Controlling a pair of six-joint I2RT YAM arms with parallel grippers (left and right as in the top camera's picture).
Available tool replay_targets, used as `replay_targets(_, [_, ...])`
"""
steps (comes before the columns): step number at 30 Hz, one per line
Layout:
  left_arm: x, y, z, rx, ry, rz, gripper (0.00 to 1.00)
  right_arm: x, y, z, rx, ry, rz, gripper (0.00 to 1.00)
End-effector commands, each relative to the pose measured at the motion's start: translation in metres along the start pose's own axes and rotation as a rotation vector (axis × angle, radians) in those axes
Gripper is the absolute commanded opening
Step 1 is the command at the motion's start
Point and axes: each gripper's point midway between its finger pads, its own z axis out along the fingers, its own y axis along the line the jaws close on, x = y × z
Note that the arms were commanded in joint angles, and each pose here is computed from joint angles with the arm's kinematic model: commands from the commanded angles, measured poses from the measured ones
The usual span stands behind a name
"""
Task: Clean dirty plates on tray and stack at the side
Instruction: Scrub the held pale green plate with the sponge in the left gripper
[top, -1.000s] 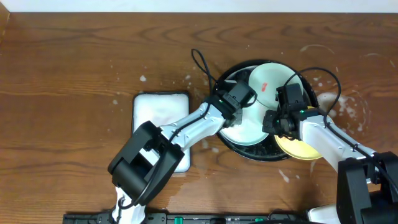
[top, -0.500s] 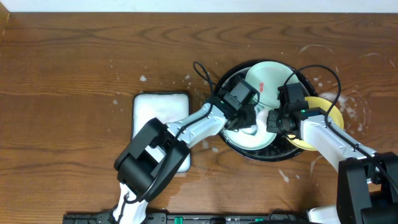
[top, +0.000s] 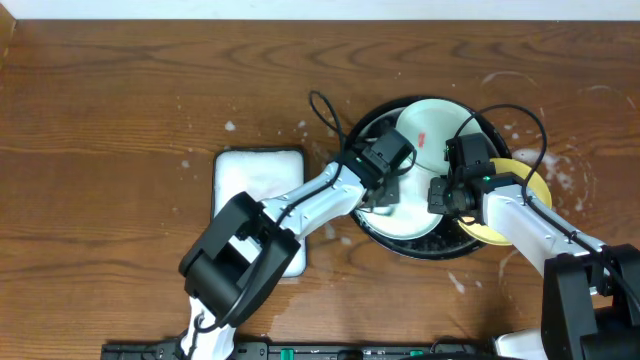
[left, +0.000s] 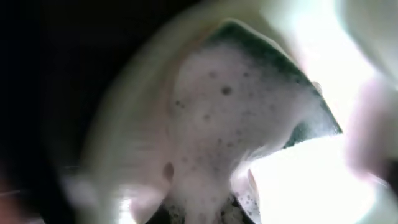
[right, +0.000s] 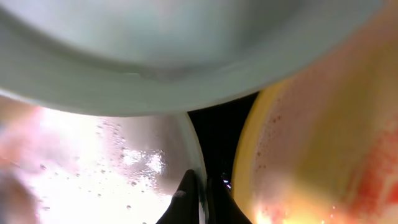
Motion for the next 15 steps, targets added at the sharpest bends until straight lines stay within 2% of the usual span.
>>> replay_targets(1, [-0.021, 0.105, 0.007, -0.461, -0.141, 0.066, 0.07, 0.011, -0.015, 0.008, 0.069, 0.034, -0.009, 0.01])
replay_targets(4, [-0.025, 0.107, -0.002, -0.509, -0.158, 0.082, 0.08, 0.011, -0.015, 0.008, 0.069, 0.034, -0.009, 0.01])
replay_targets(6, [-0.018, 0.098, 0.004, -0.453, -0.121, 0.076, 0.08, 0.011, -0.015, 0.008, 0.068, 0.034, -0.009, 0.01])
replay_targets(12, [0.017, 0.021, 0.025, -0.039, 0.098, -0.034, 0.08, 0.011, -0.015, 0.008, 0.068, 0.033, -0.009, 0.01])
replay_targets(15, [0.025, -0.016, 0.026, 0.128, 0.156, -0.091, 0.07, 0.011, -0.015, 0.008, 0.069, 0.033, -0.009, 0.01])
